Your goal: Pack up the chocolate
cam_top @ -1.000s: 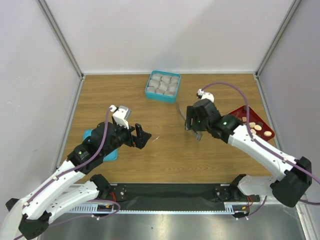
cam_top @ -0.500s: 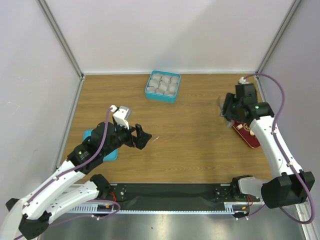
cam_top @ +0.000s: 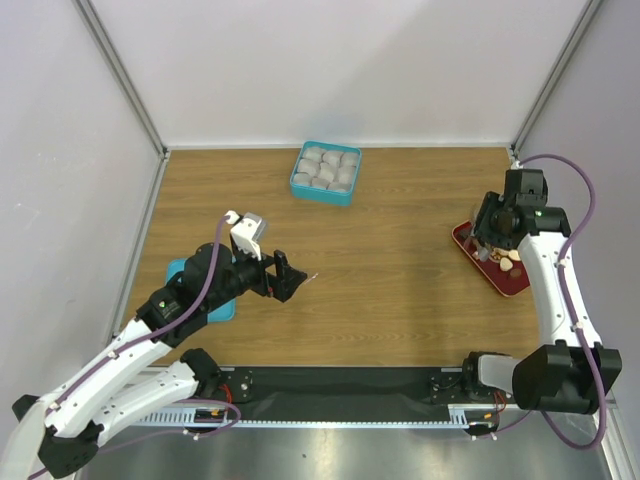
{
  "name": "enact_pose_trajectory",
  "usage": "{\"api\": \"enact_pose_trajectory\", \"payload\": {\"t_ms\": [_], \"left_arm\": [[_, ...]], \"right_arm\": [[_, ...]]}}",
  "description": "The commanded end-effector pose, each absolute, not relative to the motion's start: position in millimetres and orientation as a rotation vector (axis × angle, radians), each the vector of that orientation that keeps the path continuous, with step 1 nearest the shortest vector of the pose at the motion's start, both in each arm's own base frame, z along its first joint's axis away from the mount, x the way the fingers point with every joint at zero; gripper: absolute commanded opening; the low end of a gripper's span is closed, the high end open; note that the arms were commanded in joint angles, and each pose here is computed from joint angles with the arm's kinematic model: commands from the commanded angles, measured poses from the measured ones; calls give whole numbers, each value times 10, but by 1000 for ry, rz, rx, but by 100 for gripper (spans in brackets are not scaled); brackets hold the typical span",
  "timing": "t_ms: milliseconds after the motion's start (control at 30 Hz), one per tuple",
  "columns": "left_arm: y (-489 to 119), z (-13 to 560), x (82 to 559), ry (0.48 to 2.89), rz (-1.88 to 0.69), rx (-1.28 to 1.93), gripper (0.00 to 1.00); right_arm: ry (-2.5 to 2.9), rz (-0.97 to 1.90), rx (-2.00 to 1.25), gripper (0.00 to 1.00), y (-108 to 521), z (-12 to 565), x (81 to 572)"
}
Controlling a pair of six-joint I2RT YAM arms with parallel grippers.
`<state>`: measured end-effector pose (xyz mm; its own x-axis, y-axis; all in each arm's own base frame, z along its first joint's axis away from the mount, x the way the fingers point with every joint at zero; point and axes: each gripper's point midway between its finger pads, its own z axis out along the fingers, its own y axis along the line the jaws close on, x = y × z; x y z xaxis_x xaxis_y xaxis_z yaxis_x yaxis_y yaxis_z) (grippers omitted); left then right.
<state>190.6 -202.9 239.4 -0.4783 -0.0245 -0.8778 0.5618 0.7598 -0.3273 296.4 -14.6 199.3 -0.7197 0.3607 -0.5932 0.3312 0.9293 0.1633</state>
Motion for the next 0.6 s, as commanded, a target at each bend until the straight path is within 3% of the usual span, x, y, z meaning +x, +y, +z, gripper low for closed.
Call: {"api": "enact_pose_trajectory", "payload": {"t_ms": [0,567], "left_arm": [[-2050,2528,1905,1913,-752,432,100],[-2122,2571,1839,1893,-812,465,100]], "right_arm": [[2451,54,459,46,-203,1913,2936],[2462,-42,701,46,-368,1749,2586]]}}
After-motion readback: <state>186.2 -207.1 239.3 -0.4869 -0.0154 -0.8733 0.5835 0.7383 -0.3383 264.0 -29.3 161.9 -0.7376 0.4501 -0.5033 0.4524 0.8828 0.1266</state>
